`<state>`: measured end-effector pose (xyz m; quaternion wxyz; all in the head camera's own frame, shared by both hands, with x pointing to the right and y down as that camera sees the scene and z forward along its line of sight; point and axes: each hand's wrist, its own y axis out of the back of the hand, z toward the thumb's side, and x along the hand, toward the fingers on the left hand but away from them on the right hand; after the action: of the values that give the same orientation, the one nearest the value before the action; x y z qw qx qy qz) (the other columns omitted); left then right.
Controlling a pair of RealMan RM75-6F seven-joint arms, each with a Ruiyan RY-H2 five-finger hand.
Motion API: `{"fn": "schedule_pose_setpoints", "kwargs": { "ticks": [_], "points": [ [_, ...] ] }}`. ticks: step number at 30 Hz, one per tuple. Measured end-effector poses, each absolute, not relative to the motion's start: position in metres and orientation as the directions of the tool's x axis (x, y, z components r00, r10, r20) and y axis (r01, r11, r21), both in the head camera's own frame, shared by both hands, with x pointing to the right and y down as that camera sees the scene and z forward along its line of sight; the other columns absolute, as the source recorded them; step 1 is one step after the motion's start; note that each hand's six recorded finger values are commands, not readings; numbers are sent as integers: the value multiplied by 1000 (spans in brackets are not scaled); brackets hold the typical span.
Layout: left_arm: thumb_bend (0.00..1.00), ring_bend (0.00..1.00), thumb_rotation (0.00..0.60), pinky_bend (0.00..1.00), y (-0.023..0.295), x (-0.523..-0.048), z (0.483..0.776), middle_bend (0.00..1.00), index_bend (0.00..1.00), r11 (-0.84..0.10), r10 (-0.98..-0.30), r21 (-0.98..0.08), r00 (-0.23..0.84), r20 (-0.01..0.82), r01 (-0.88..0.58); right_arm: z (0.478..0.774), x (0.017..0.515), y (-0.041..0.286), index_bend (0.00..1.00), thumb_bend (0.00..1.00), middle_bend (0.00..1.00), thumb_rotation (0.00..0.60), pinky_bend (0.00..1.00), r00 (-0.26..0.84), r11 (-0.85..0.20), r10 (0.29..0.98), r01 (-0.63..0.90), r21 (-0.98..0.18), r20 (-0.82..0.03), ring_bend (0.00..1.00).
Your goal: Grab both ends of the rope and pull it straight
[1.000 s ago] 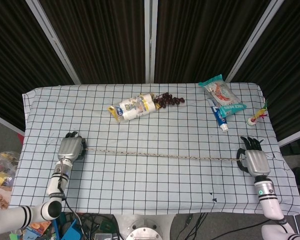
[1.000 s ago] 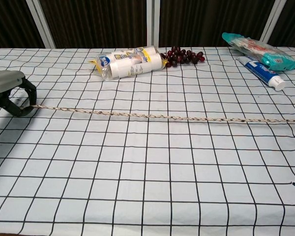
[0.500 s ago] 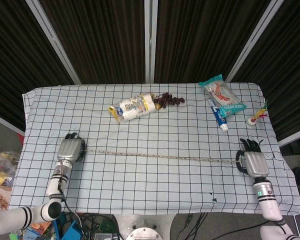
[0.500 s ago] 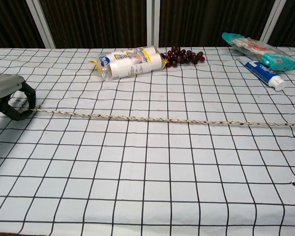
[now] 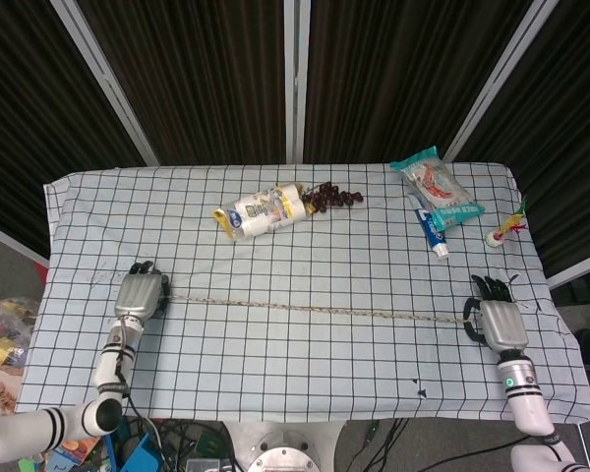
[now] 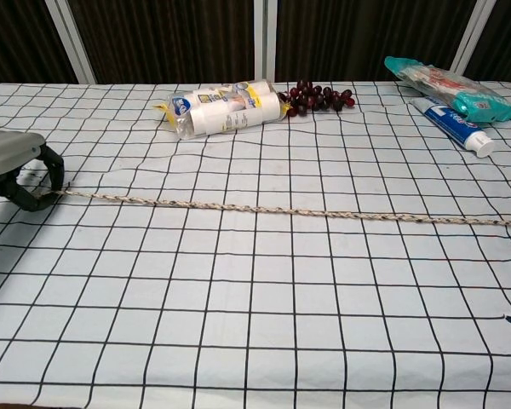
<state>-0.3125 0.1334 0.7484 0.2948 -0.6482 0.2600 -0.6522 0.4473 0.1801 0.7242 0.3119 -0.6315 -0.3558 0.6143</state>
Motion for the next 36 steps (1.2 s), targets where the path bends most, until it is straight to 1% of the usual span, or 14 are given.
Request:
{"fn": "schedule_pose_setpoints", "kwargs": {
  "ticks": [3,7,9,12,14,17,21,25,28,32,36],
  "points": [
    [324,91,600,130,133,-312,747,278,399,-693,-720,-720,15,694,37,723,448,179,317,243,27,600,0,-9,-549,835,67,-833,-551,0],
    [291,83,600,130,131,-312,743,246,339,-687,-726,-726,22,687,31,718,448,177,219,229,16,600,0,-8,-537,842,74,-840,-539,0],
    [271,80,600,130,129,-312,740,235,321,-679,-733,-733,27,680,30,716,448,177,189,225,11,600,0,-6,-533,845,77,-843,-535,0],
    [239,76,600,127,127,-312,731,225,303,-658,-752,-752,36,659,25,709,448,176,172,223,5,600,0,-2,-519,854,82,-851,-521,0],
    [226,74,600,125,125,-312,722,222,295,-638,-769,-770,44,638,14,702,449,174,149,221,1,600,0,1,-503,863,84,-860,-505,0],
    [198,74,600,125,120,-313,705,219,267,-594,-803,-804,54,593,-11,688,450,170,88,221,0,600,0,4,-475,879,84,-876,-476,0],
    [155,51,600,113,115,-318,683,193,190,-509,-860,-859,68,505,-51,666,453,167,19,209,0,600,0,5,-445,895,85,-892,-446,0],
    [118,4,600,67,118,-330,656,139,172,-382,-922,-922,90,376,-61,635,460,169,0,193,0,600,0,4,-408,913,70,-910,-409,0],
    [97,2,600,54,133,-350,641,131,172,-314,-947,-948,88,309,-54,623,466,176,0,199,0,600,0,0,-400,917,20,-916,-400,0],
    [91,1,600,44,158,-380,636,131,175,-313,-949,-948,57,310,-63,620,471,193,0,206,0,600,0,-14,-414,910,-17,-910,-414,0],
    [86,0,600,34,174,-402,632,131,179,-316,-949,-946,17,315,-75,621,472,200,0,207,0,600,0,-22,-414,910,-14,-910,-414,0]
  ]
}}
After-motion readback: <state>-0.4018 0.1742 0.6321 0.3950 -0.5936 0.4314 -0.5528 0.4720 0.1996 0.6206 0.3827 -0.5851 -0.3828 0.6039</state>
